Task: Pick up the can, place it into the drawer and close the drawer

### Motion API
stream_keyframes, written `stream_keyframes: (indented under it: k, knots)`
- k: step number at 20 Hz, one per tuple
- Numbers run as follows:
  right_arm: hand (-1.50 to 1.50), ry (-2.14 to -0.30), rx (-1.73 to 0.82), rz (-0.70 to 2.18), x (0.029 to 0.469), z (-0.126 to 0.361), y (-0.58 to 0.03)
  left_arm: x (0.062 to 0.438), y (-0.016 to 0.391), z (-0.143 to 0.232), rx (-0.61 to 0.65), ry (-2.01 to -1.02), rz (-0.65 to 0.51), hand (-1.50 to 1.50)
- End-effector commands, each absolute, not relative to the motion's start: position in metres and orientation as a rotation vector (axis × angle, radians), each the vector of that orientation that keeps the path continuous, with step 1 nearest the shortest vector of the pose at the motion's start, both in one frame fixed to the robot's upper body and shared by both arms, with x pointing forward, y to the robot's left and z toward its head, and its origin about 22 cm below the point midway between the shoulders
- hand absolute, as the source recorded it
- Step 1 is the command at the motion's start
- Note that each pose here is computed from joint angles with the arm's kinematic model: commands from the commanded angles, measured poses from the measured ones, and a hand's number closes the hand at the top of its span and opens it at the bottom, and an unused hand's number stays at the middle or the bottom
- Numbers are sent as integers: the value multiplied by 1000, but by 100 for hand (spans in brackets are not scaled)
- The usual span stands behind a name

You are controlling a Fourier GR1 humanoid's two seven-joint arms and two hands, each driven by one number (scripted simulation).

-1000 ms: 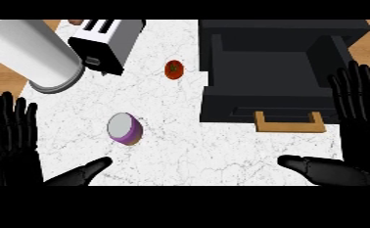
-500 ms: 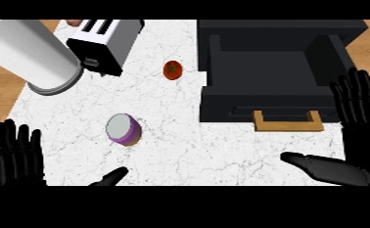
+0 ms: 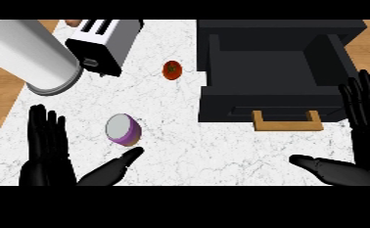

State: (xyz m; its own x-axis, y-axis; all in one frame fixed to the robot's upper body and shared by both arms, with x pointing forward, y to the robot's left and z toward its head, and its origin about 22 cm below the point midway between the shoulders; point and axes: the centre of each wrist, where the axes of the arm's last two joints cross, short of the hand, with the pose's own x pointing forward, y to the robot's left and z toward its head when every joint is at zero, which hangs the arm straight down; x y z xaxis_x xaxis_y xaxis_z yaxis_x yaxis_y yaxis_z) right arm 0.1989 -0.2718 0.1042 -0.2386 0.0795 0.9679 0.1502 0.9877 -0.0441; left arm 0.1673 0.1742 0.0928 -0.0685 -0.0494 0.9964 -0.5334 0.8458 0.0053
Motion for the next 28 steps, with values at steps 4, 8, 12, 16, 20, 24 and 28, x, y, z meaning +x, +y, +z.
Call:
stream_keyframes:
  k: [4, 8, 12, 16, 20, 24, 28]
  knots:
    - [-150, -1823, -180, -102, 193, 119, -269, 174, 165, 50, 483, -1533, 421, -150]
    - [-150, -1834, -192, -71, 194, 106, -269, 188, 144, 15, 516, -1503, 421, -150]
    - [-150, -1811, -180, -50, 177, 105, -301, 188, 170, 8, 536, -1500, 433, -150]
    - [-150, -1831, -185, -66, 173, 115, -306, 201, 157, -12, 540, -1478, 445, -150]
    - [-150, -1834, -187, -79, 161, 123, -290, 216, 163, -25, 551, -1450, 462, -150]
    - [-150, -1824, -195, -81, 167, 109, -285, 172, 157, -64, 586, -1429, 478, -150]
    - [-150, -1840, -201, -76, 161, 129, -310, 183, 176, -81, 556, -1389, 507, -150]
